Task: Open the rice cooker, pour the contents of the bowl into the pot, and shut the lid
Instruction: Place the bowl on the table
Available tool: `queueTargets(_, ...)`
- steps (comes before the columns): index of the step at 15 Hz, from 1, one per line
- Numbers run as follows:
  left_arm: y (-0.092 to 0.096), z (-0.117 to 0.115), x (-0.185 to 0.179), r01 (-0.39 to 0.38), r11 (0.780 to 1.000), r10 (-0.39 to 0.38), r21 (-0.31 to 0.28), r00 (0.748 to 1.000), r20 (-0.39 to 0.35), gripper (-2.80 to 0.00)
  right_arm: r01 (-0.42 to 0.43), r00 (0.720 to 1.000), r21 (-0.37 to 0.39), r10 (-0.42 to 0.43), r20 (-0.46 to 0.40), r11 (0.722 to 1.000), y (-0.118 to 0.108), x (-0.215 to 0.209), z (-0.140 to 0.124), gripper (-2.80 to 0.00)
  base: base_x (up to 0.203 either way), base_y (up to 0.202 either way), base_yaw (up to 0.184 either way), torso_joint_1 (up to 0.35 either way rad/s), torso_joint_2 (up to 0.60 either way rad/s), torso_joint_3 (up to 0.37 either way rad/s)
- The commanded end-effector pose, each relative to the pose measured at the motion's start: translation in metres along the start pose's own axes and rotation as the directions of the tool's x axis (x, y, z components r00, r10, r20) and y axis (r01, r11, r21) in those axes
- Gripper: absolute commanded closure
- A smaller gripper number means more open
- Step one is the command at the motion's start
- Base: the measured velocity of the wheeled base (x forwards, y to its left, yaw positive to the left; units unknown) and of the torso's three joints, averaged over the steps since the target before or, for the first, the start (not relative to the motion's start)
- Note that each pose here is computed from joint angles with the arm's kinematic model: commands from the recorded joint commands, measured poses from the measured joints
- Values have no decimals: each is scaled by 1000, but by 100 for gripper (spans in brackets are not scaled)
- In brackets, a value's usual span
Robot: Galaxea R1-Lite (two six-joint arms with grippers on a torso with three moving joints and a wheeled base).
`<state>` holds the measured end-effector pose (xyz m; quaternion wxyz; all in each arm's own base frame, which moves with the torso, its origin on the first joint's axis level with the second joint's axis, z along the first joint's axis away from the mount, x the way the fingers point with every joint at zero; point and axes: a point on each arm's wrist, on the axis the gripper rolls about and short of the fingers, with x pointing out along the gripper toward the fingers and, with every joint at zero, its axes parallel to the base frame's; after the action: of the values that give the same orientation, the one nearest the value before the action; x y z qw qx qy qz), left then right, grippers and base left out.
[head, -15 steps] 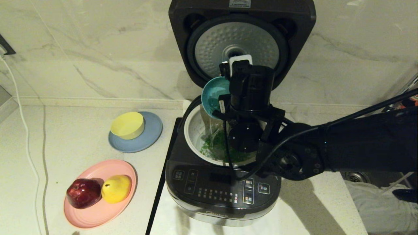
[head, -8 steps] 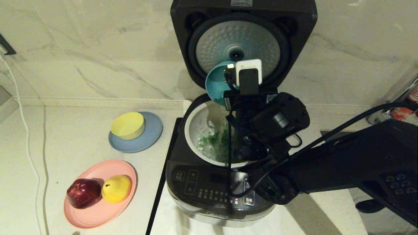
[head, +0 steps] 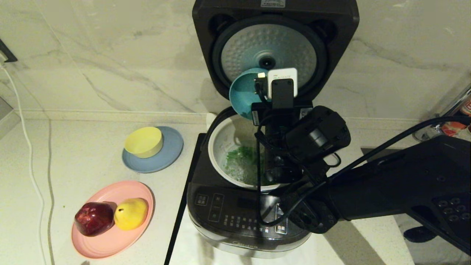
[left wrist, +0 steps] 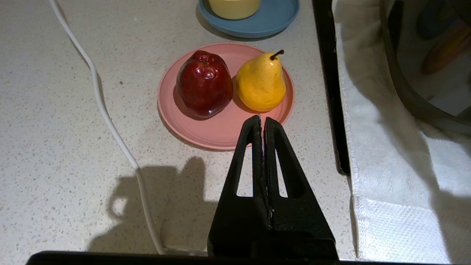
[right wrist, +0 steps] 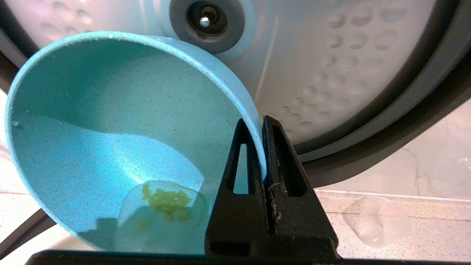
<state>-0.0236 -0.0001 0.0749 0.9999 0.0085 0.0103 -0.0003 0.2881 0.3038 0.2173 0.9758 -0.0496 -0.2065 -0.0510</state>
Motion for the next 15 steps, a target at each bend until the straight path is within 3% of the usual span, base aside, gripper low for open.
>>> queueTargets(1,0,0,0,0,1000,0,0,1000,1,0,2,1000,8,-2,9,1000,-1,-2,7,0,0,0,0,0,0,0)
queueTargets(4,0,0,0,0,1000,0,0,1000,1,0,-16,1000,27,16,22,999,-2,-11,23,0,0,0,0,0,0,0)
queueTargets(15,0,0,0,0,1000,0,0,1000,1,0,-18,1000,-12,18,10,1000,-4,-13,19,0,0,0,0,0,0,0)
